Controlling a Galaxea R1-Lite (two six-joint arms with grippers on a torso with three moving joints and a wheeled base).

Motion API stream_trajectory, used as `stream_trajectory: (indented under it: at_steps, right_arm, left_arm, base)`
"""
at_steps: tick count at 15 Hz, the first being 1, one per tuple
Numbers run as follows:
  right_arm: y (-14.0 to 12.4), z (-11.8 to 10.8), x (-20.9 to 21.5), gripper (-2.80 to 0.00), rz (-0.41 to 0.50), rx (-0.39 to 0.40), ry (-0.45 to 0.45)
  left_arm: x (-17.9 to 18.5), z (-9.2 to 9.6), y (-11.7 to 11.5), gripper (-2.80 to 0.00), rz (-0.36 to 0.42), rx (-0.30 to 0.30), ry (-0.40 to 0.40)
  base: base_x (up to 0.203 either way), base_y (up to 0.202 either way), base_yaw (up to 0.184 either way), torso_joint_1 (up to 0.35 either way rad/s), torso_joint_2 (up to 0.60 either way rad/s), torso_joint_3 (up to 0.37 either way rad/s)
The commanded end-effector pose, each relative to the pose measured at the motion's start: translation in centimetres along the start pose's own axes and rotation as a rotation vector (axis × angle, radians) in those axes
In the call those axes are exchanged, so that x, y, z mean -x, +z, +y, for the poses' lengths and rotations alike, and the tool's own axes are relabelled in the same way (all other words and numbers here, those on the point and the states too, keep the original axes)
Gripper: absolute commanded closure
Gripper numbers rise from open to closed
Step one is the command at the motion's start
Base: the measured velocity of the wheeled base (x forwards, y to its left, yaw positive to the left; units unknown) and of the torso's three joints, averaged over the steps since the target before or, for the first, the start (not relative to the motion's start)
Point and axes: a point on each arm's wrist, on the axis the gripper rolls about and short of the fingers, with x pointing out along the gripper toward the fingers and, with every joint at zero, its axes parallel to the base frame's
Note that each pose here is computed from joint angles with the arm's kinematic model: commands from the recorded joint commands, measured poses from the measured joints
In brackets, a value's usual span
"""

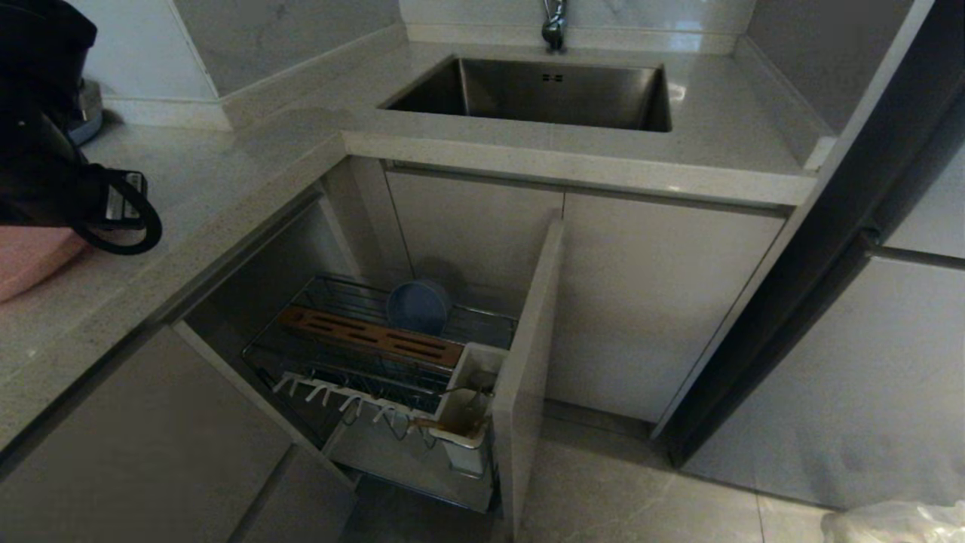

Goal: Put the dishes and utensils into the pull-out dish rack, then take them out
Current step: Take the plate out of the cupboard, then take the bowl out of the cupboard

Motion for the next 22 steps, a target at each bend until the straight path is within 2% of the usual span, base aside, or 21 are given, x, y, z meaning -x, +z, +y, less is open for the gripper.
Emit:
stream_trajectory:
  at_steps: [1,6,8,10,14,15,19,20,22]
  right_arm:
    - [0.0,0.0,0.0,0.00,0.001,0.000,0.000]
    - [0.0,0.0,0.0,0.00,0.001,0.000,0.000]
    - [0.0,0.0,0.0,0.00,0.001,0.000,0.000]
    - [0.0,0.0,0.0,0.00,0.001,0.000,0.000]
    - [0.0,0.0,0.0,0.00,0.001,0.000,0.000]
    - [0.0,0.0,0.0,0.00,0.001,0.001,0.000]
    - [0.0,0.0,0.0,0.00,0.001,0.001,0.000]
    - [0.0,0.0,0.0,0.00,0.001,0.000,0.000]
    - [0.0,0.0,0.0,0.00,0.001,0.000,0.000]
  left_arm:
    - [0.0,0.1,0.0,-2.80,-0.001,0.000,0.011]
    - [0.2,0.2,0.1,-2.80,-0.011,0.008,0.014]
    - [1.3,0.5,0.1,-2.80,-0.036,0.037,0.002]
    - [3.2,1.3,0.2,-2.80,-0.093,0.095,-0.016]
    - [8.2,3.6,0.2,-2.80,-0.246,0.286,-0.096]
    - [9.5,4.1,-0.1,0.00,-0.271,0.326,-0.124]
    - [13.4,5.6,-1.9,0.00,-0.352,0.521,-0.276]
    - [13.7,5.6,-2.1,0.00,-0.359,0.557,-0.304]
    - [14.2,4.4,-3.3,0.00,-0.352,0.607,-0.409]
  base:
    - [0.000,0.000,0.000,0.000,0.00,0.000]
    - [0.000,0.000,0.000,0.000,0.00,0.000]
    - [0.000,0.000,0.000,0.000,0.00,0.000]
    - [0.000,0.000,0.000,0.000,0.00,0.000]
    - [0.000,0.000,0.000,0.000,0.00,0.000]
    - [0.000,0.000,0.000,0.000,0.00,0.000]
    - [0.000,0.000,0.000,0.000,0.00,0.000]
    - [0.000,0.000,0.000,0.000,0.00,0.000]
    - [0.000,0.000,0.000,0.000,0.00,0.000]
